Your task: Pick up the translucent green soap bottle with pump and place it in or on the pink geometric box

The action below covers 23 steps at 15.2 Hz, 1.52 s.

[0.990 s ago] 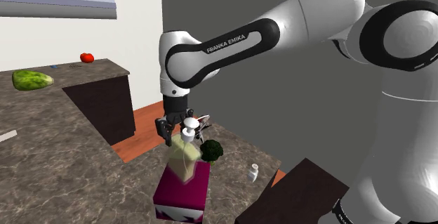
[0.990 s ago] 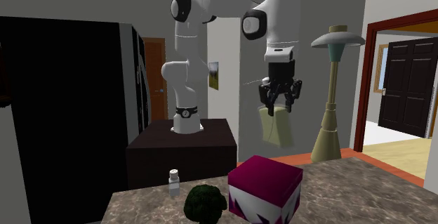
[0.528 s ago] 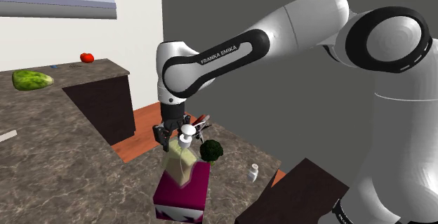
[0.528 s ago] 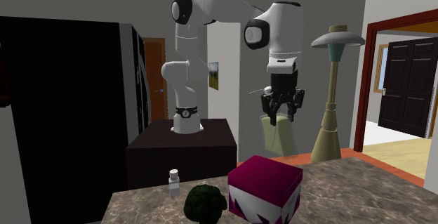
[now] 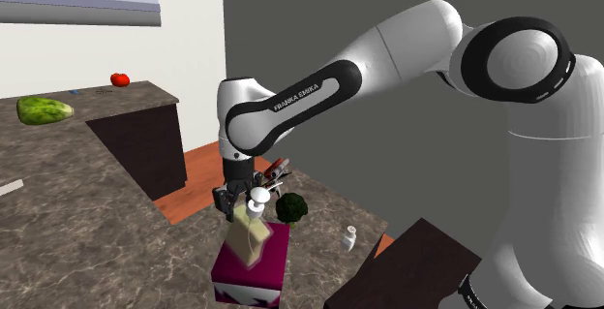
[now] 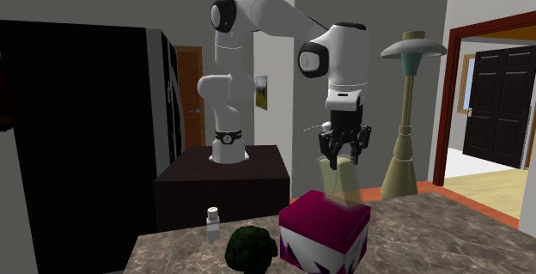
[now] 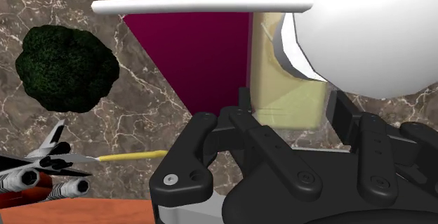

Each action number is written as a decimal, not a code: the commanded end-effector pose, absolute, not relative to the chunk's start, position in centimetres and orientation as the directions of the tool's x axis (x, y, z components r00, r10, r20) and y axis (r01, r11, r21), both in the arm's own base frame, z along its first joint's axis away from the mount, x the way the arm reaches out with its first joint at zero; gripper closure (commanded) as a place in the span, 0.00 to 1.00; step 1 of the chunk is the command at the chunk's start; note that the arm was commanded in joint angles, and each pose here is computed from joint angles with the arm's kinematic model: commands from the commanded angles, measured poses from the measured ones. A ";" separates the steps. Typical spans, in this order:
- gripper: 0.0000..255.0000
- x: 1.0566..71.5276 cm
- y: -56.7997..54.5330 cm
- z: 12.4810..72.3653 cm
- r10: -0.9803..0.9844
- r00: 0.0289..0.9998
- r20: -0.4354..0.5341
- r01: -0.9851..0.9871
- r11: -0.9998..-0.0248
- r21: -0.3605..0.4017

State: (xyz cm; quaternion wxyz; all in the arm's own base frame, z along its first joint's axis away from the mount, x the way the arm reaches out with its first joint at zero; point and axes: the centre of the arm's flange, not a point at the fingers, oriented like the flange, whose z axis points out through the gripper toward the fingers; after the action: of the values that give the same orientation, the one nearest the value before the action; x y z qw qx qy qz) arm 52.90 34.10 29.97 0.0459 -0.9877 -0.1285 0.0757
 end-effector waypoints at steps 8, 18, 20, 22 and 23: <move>1.00 52.9 34.2 29.4 0.261 0.956 -0.137 0.247 -0.963 -0.110; 0.00 53.7 33.8 34.3 0.261 0.956 -0.137 0.247 -0.963 -0.110; 0.00 53.7 33.8 34.3 0.261 0.956 -0.137 0.247 -0.963 -0.110; 0.00 53.7 33.8 34.3 0.261 0.956 -0.137 0.247 -0.963 -0.110; 0.00 53.7 33.8 34.3 0.261 0.956 -0.137 0.247 -0.963 -0.110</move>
State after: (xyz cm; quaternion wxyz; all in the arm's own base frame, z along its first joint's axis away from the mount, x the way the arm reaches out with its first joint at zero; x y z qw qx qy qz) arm 53.71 33.85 34.29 0.0461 -0.9878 -0.1284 0.0753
